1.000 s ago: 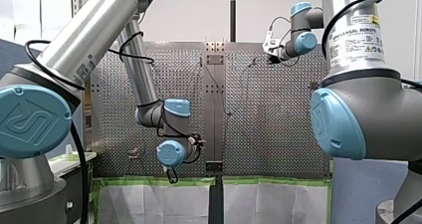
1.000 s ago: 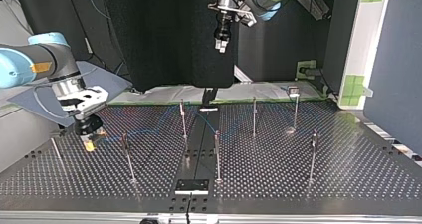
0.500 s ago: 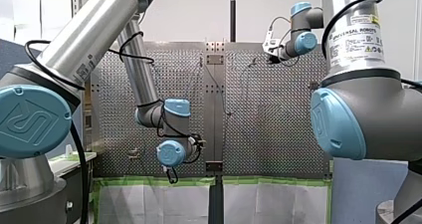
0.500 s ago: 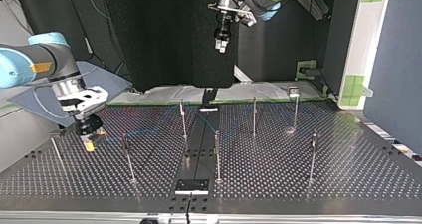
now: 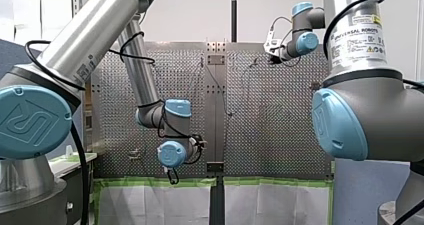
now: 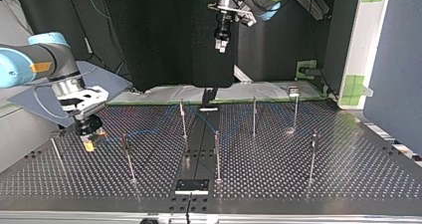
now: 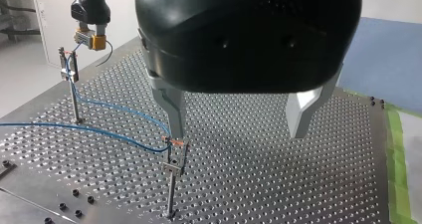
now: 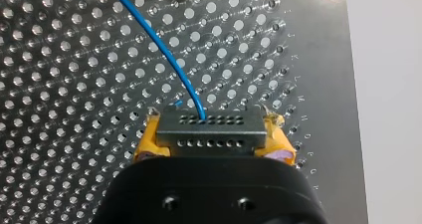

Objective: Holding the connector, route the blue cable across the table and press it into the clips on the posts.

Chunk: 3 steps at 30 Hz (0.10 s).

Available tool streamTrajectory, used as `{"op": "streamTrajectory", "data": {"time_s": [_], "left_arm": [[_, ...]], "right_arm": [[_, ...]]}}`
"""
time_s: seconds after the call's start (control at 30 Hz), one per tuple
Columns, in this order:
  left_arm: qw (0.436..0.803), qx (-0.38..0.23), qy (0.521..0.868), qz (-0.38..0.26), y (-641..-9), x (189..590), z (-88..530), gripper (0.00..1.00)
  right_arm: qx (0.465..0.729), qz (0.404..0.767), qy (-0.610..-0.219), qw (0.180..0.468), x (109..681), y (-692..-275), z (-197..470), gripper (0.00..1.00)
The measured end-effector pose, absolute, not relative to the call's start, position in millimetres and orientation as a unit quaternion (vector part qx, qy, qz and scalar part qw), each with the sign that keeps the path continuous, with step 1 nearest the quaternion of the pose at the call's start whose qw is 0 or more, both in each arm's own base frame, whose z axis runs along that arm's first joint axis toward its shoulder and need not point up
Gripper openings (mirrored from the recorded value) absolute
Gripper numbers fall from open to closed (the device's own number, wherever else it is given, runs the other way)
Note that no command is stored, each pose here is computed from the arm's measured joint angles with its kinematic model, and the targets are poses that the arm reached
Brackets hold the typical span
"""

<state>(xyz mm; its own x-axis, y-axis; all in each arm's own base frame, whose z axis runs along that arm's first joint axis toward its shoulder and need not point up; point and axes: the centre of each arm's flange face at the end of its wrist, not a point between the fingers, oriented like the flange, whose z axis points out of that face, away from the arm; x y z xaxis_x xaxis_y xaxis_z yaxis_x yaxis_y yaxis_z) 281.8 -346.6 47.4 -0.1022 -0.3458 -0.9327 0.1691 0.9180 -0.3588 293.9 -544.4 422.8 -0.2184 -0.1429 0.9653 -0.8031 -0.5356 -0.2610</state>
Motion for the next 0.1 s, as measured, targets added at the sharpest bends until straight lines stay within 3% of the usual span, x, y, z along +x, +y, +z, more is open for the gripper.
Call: {"op": "streamTrajectory", "data": {"time_s": [0.1], "left_arm": [[0.667,-0.062,0.717,-0.193,-346.6,281.8,47.4,1.0]], "right_arm": [[0.573,0.663,-0.413,0.249,293.9,-544.4,422.7,0.0]]}}
